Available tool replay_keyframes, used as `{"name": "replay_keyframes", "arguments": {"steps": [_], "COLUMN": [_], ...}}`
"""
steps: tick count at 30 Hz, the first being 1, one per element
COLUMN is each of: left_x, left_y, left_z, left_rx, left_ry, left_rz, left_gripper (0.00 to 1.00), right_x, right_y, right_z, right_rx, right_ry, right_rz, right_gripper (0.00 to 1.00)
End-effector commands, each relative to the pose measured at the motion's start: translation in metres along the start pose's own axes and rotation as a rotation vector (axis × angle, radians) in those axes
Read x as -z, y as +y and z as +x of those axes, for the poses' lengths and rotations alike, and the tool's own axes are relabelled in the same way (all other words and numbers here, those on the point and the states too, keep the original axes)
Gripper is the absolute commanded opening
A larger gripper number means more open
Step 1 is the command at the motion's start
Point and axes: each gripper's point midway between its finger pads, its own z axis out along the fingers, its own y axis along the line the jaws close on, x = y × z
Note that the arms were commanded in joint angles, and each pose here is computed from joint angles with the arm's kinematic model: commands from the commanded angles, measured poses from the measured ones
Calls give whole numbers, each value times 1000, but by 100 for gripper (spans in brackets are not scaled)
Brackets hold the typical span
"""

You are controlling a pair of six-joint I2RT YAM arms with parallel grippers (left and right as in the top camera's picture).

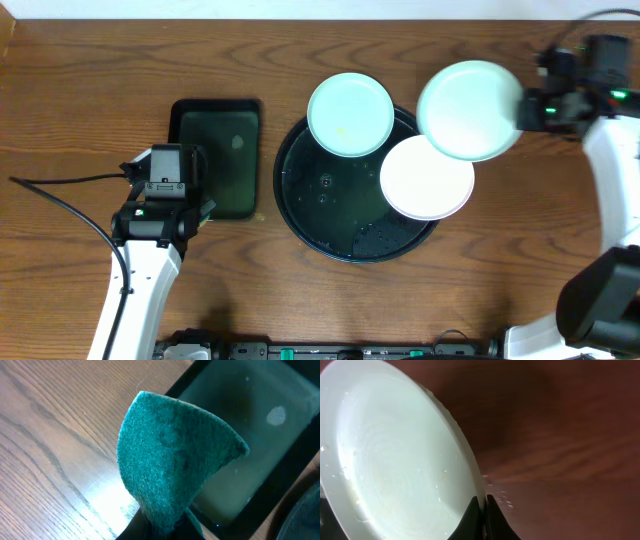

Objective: Clean dirty plates on tray and stack at the side
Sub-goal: 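Lift the scrubbed mint-green plate with the right gripper and place it right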

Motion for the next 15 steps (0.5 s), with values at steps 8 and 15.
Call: {"name": "replay_keyframes", "arguments": {"steps": [8, 15], "left_x": [0, 0], "left_y": [4, 3], "left_z": [-1, -1], "left_rx": [-1, -1], "left_ry": [-6, -8], "left_rz": [-10, -9], "left_gripper": [7, 7], "right_x": [11, -23], "right_y": [-115, -143], "right_z": [24, 54], "right_rx": [-470, -526], "right_ry": [-78, -135], "right_rz": [170, 225], "right_gripper": [1, 2]}}
